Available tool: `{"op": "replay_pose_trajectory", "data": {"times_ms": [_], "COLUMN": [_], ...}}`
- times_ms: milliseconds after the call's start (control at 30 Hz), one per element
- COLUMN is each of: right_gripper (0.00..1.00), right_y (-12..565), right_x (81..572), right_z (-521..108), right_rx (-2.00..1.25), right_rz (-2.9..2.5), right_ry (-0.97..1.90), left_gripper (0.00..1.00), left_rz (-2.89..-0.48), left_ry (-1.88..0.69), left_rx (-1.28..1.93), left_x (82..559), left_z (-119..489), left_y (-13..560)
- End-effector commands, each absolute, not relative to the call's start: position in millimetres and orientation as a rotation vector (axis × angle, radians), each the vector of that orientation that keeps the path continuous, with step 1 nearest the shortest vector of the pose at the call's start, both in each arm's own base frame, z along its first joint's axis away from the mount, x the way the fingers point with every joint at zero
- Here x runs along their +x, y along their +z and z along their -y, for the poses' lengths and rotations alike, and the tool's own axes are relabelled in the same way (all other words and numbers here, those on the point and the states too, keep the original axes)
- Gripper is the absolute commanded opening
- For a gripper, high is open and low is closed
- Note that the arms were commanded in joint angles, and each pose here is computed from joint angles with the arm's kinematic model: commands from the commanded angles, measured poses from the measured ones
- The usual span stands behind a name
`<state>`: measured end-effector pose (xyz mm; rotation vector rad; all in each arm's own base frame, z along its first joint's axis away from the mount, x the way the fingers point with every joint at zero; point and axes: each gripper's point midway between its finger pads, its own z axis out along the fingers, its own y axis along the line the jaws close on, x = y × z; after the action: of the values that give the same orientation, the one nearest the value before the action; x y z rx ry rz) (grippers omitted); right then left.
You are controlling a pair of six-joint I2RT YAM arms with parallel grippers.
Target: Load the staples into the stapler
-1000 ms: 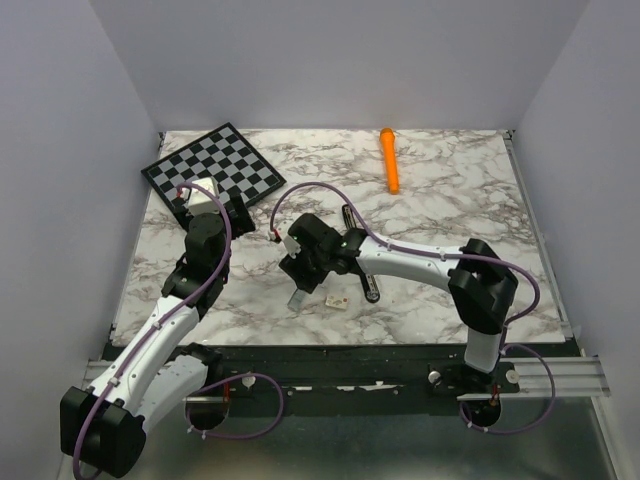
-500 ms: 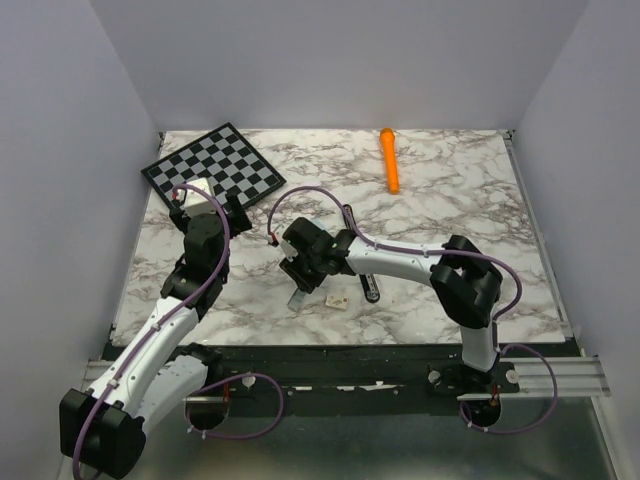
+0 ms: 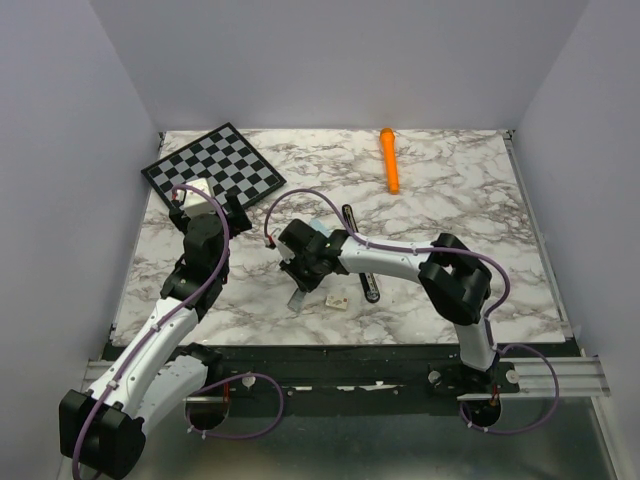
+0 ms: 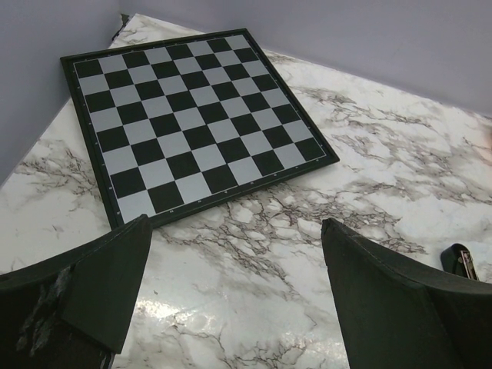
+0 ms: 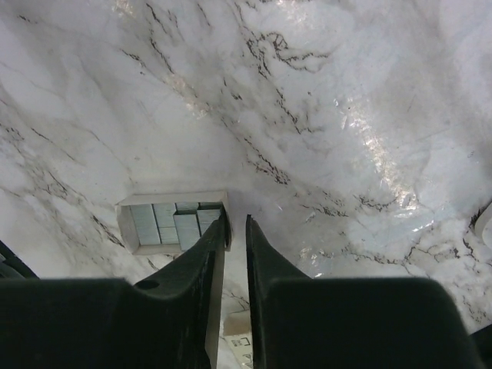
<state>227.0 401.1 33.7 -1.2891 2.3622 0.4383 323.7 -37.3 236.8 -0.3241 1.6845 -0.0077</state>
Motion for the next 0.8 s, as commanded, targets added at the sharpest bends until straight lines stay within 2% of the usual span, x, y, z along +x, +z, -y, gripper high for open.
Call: {"op": "replay_pose_trajectory", "data": {"times_ms": [0,133,167,200,400,700,733,767], "right_gripper": [0.21,0.08,0.02,0.01,0.01,0.01,0.02,0.07], "right_y": [25.7,30.6,32.0,32.5,55.1,64.5,64.2,64.7], "right_x": [217.0,221.4,226.2,227.1,249.4,252.8,251.4,247.4], "right_z": [-400.9,-394.6,-391.3,-387.4,-362.0,-350.9,-351.0,-353.7], "right_rx": [-1.353,-1.347,-1.335,-1.335,-1.331,-1.330,-1.333,-1.339], "right_rz": [-2.393,-2.379,-2.370,-2.367,-2.272,-2.259,-2.261,-2.271], "right_ry": [0.447,0.404,0.366,0.340,0.132,0.067,0.070,0.109], "left_gripper": [0.99,0.99,0.99,0.99,0.99,0.99,0.99,0.99], "left_rz": [-1.668,-1.668,-1.668,-1.668,-1.669,-1.669,-1.672,-1.671], "left_ry": [0.002,0.002,0.001,0.002,0.003,0.003,0.001,0.002], "left_rx": [-0.356,-0.356,-0.355,-0.356,-0.355,-0.355,-0.355,-0.354], "left_x": [321.7,321.7,321.7,321.7,321.6,321.9,322.0,322.1], "left_z": [31.6,31.6,31.9,31.6,31.6,31.7,32.0,32.0], "left_y": [239.1,238.7,238.7,238.7,238.0,238.3,237.1,237.8]}}
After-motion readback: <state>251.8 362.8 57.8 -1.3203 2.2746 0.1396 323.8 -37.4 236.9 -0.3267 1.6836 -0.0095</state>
